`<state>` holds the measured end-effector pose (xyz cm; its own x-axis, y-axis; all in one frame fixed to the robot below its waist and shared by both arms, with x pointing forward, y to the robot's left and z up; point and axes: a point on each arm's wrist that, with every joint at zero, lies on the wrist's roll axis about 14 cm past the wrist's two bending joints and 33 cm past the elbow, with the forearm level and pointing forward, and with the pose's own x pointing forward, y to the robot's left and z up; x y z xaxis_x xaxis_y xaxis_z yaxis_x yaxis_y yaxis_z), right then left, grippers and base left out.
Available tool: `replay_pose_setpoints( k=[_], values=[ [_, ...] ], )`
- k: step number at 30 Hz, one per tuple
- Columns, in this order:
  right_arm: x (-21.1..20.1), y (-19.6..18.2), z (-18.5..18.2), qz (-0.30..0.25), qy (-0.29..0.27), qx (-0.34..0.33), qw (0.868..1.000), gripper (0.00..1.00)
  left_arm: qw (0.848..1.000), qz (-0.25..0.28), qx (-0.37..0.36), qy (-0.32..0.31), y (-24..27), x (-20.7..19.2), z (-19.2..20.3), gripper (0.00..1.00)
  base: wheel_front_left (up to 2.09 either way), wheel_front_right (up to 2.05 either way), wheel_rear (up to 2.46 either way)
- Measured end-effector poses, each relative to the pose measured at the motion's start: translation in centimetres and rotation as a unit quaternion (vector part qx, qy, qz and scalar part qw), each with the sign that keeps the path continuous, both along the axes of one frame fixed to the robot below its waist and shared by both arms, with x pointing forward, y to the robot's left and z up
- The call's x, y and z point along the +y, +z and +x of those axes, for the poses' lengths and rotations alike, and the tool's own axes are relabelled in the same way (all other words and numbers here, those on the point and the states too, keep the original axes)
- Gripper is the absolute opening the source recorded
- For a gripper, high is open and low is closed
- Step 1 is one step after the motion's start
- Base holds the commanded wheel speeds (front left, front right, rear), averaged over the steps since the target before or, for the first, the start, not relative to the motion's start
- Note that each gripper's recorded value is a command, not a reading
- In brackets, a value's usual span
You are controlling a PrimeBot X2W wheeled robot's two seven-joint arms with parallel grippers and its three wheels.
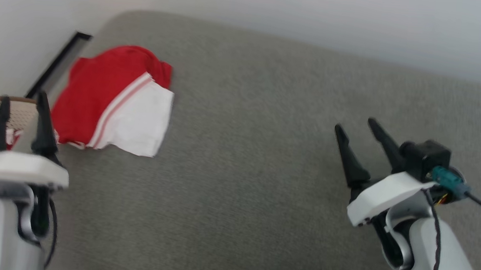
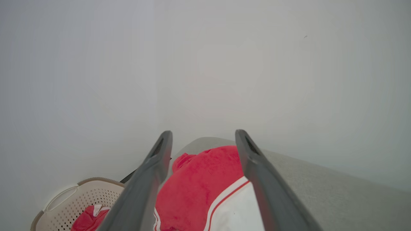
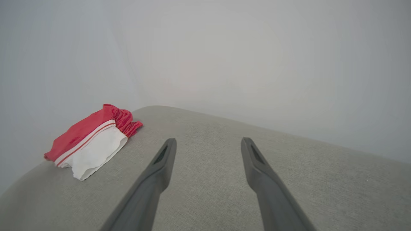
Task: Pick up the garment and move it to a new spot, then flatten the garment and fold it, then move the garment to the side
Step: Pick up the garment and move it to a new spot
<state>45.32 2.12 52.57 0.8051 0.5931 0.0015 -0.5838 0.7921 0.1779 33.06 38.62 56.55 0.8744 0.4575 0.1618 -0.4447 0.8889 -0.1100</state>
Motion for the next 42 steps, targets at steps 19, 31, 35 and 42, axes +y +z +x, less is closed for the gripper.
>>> replay_pose_setpoints(
  k=[19,31,35,42],
  values=[
    [-6.7,-8.7,6.7,-0.032,-0.081,0.071,0.994,1.00,0.958,-0.089,0.269,-0.032,-15.7,1.3,15.0,1.00,0.00,0.00,0.00],
    [-7.6,-10.8,7.1,-0.047,-0.086,0.093,0.991,1.00,0.875,-0.220,0.431,-0.012,-22.0,0.9,14.3,1.00,0.00,0.00,0.00],
    [-7.9,-10.6,7.1,-0.046,-0.092,0.093,0.990,1.00,0.873,-0.223,0.434,-0.011,-22.0,1.1,14.3,0.00,0.00,0.00,0.00],
    [-8.9,-9.3,7.1,-0.040,-0.110,0.079,0.990,1.00,0.898,-0.177,0.402,-0.017,-19.4,2.1,14.6,0.00,0.00,0.00,0.00]
  ],
)
